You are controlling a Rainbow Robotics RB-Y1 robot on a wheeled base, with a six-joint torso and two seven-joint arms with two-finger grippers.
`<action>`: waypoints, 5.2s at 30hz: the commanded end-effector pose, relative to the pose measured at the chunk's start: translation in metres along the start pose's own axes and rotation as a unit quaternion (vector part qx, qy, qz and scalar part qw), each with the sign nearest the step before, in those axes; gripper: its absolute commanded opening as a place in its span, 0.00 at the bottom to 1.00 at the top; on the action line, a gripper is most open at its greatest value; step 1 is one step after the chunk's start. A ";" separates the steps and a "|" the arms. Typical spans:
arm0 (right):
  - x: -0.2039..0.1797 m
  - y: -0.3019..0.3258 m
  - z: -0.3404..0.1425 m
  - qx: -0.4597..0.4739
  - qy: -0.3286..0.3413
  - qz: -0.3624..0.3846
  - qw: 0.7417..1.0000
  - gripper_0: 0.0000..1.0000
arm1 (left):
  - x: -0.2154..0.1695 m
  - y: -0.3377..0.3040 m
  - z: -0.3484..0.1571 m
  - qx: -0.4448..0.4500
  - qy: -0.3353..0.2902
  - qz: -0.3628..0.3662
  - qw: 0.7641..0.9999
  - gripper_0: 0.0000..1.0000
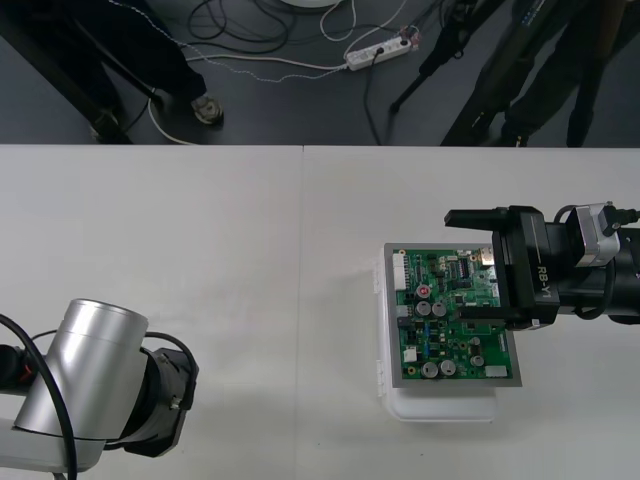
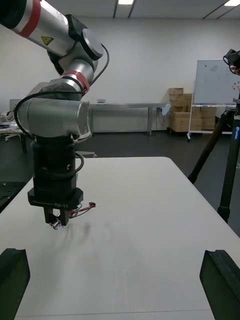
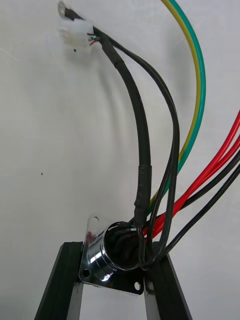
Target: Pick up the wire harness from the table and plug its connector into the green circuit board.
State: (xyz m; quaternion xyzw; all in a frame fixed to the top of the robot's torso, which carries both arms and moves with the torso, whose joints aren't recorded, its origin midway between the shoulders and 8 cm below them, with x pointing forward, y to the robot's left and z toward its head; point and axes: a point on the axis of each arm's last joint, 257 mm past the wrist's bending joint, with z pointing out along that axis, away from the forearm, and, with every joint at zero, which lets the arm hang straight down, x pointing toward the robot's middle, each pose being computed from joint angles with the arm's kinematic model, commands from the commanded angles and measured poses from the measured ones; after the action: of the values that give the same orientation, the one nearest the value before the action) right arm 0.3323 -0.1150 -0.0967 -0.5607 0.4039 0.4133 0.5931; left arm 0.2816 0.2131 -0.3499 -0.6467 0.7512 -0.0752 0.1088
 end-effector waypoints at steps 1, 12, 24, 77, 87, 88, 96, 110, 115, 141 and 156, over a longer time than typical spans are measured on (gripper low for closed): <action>-0.007 -0.005 -0.009 0.005 0.004 -0.025 1.000 1.00 | -0.015 -0.012 -0.025 0.004 -0.013 -0.104 0.994 0.00; -0.007 -0.005 -0.009 0.006 0.003 -0.012 1.000 1.00 | -0.009 -0.042 -0.052 -0.002 0.005 -0.210 0.978 0.00; -0.011 -0.005 -0.009 0.006 -0.004 0.008 1.000 1.00 | 0.010 -0.097 -0.094 -0.016 0.091 -0.339 0.936 0.00; -0.024 -0.006 -0.008 0.001 -0.021 0.030 0.999 1.00 | 0.049 -0.173 -0.283 -0.462 0.550 -0.595 0.360 0.00; -0.031 -0.005 -0.008 -0.002 -0.029 0.041 0.999 1.00 | 0.056 -0.168 -0.261 -0.544 0.512 -0.630 0.213 0.00; -0.031 -0.005 -0.008 -0.002 -0.029 0.042 0.999 1.00 | 0.057 -0.168 -0.257 -0.551 0.506 -0.634 0.196 0.00; -0.032 -0.005 -0.009 -0.003 -0.027 0.049 0.998 1.00 | 0.091 -0.156 -0.219 -0.620 0.422 -0.658 0.067 0.00; -0.033 -0.005 -0.010 -0.004 -0.027 0.059 0.998 1.00 | 0.126 -0.140 -0.177 -0.686 0.291 -0.655 -0.127 0.00; -0.034 -0.005 -0.010 -0.005 -0.028 0.062 0.998 1.00 | 0.140 -0.116 -0.166 -0.714 0.208 -0.642 -0.188 0.00; -0.044 -0.005 -0.020 -0.011 -0.028 0.081 0.996 1.00 | 0.206 -0.026 -0.166 -0.711 -0.196 -0.607 -0.296 0.00; -0.046 -0.006 -0.028 -0.013 -0.015 0.090 0.996 1.00 | 0.238 -0.003 -0.195 -0.652 -0.338 -0.619 -0.279 0.00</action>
State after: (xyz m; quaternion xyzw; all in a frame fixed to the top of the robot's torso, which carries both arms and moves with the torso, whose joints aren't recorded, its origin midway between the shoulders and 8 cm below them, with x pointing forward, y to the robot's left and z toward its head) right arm 0.3238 -0.1347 -0.0677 -0.5130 0.4320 0.4849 0.5614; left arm 0.2201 -0.0195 -0.1954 0.3750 0.5942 -0.6410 0.3088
